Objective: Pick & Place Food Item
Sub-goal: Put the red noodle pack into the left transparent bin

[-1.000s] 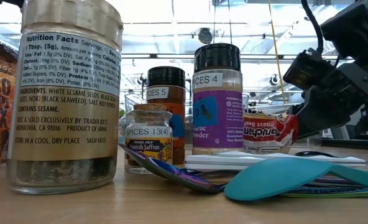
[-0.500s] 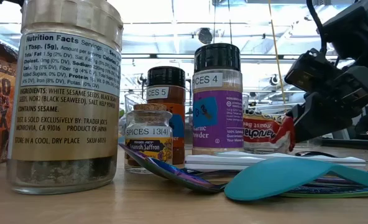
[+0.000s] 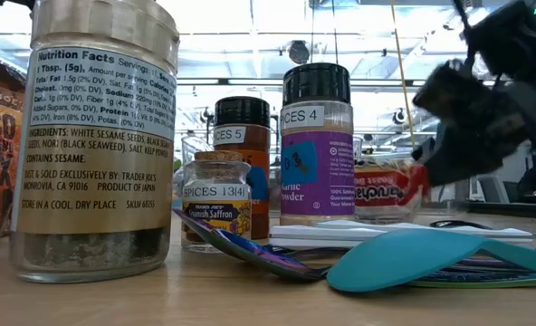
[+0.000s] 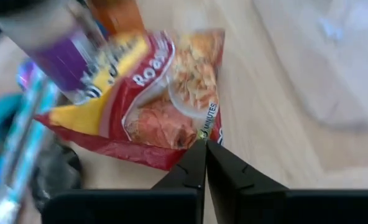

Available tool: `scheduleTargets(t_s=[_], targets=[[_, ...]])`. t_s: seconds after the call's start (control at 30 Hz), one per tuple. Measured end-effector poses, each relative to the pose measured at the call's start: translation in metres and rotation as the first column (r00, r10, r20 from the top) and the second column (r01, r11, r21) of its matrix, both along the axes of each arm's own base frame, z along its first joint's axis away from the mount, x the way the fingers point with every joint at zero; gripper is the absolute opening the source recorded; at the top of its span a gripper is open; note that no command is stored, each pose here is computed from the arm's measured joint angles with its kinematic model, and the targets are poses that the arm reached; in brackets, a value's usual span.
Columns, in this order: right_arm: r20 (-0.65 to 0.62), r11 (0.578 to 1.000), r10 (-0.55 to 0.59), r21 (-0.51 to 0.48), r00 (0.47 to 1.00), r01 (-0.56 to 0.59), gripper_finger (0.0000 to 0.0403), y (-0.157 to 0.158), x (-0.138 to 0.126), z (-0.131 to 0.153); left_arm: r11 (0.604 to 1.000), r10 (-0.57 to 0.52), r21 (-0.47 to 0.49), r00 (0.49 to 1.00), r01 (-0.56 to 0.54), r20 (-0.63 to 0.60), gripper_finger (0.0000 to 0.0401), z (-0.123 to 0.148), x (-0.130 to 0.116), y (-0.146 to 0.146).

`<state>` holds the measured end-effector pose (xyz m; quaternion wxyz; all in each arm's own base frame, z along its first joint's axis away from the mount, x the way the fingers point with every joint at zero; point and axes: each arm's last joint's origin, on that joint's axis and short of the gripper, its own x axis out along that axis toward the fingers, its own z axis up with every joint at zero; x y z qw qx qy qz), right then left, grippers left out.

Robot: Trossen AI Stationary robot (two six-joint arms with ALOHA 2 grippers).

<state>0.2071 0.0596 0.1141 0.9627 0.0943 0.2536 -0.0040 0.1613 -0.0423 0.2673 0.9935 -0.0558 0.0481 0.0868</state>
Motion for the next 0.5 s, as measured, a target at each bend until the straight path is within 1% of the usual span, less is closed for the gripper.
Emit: scheduleTargets(t_s=[0.2,0.33,0.5], targets=[[0.159,0.999,0.033,-0.029,0.987,-0.028,0.0,-0.002,-0.005,0.032,1.0,0.0,-0.005,1.0,0.0,0.001,0.0246,0.0,0.0,0.0],[0.26,0.998,0.052,-0.059,0.964,-0.037,0.0,-0.003,-0.01,0.052,1.0,0.001,-0.009,1.0,-0.001,0.002,0.0246,0.0,0.0,0.0],[0.37,0.995,0.071,-0.096,0.926,-0.037,0.0,-0.006,-0.017,0.073,0.999,0.004,-0.04,1.0,-0.004,0.014,0.0246,0.001,0.0,0.0]])
